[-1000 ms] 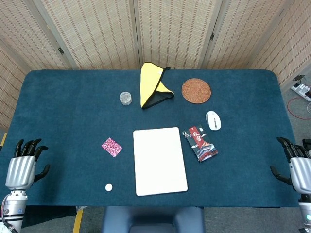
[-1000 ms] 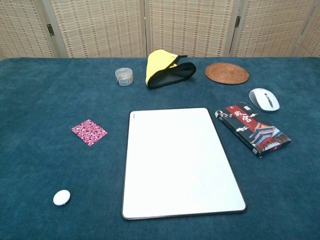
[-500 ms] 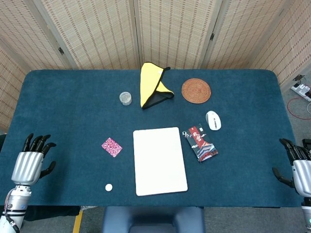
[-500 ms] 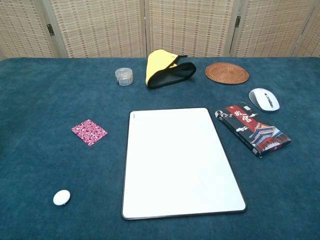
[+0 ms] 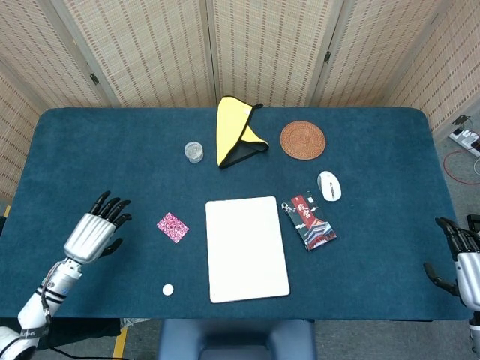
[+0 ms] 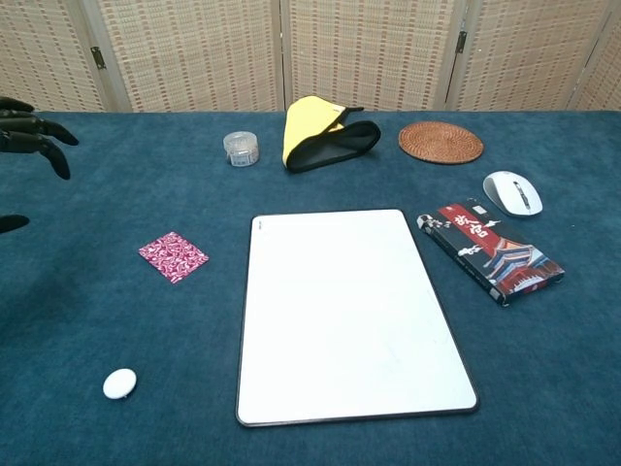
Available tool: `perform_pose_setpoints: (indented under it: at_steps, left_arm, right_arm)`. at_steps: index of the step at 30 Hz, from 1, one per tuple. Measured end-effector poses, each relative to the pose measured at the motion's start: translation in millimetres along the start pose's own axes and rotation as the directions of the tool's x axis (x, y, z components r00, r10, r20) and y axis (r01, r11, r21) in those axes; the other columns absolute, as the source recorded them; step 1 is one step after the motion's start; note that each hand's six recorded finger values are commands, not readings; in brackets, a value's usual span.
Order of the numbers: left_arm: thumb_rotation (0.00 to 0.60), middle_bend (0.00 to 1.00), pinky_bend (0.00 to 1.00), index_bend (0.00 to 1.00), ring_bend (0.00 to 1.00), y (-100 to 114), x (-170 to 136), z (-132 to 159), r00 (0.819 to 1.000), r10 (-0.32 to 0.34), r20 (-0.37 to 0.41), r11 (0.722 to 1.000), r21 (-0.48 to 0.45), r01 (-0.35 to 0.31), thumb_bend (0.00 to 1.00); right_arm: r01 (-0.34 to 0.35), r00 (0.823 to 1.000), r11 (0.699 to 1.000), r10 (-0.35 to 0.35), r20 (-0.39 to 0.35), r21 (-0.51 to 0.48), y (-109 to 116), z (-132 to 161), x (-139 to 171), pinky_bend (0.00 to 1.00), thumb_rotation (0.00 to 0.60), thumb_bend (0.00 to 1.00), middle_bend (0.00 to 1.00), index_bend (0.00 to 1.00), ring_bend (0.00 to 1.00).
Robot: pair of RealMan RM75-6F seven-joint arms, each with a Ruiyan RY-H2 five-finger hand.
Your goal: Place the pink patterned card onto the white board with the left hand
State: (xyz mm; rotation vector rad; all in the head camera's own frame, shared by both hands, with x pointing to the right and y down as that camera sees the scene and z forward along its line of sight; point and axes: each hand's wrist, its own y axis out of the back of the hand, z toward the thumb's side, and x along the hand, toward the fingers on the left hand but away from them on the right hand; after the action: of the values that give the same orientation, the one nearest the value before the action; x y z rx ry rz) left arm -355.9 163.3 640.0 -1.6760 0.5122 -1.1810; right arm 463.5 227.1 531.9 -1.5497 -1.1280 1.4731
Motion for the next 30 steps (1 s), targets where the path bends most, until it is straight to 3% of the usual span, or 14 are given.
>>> perform_pose_setpoints:
  at_steps: [11,24,30]
  left_arm:
    - [0.600,0.12,0.01,0.27,0.10,-30.3,42.2,22.5,0.982,-0.133,0.133,0.986,0.118,0.118,0.35]
    - [0.600,0.12,0.00,0.21,0.08,-40.4,74.4,51.8,0.956,-0.198,0.216,0.965,0.216,0.151,0.35]
    - [0.600,0.11,0.00,0.24,0.06,-44.2,87.3,61.7,0.938,-0.252,0.237,0.950,0.245,0.193,0.35]
  right_arm:
    - [-0.007,1.000,1.000,0.007,0.018,-0.001,-2.6,-4.2,4.7,0.16,0.600,0.31,0.16,0.10,0.21]
    - [-0.003,1.000,1.000,0.003,0.027,0.002,-0.6,-7.2,5.6,0.16,0.600,0.31,0.16,0.10,0.21]
    - [-0.002,0.999,1.000,0.001,0.037,0.004,1.0,-9.8,7.9,0.16,0.600,0.31,0.16,0.10,0.21]
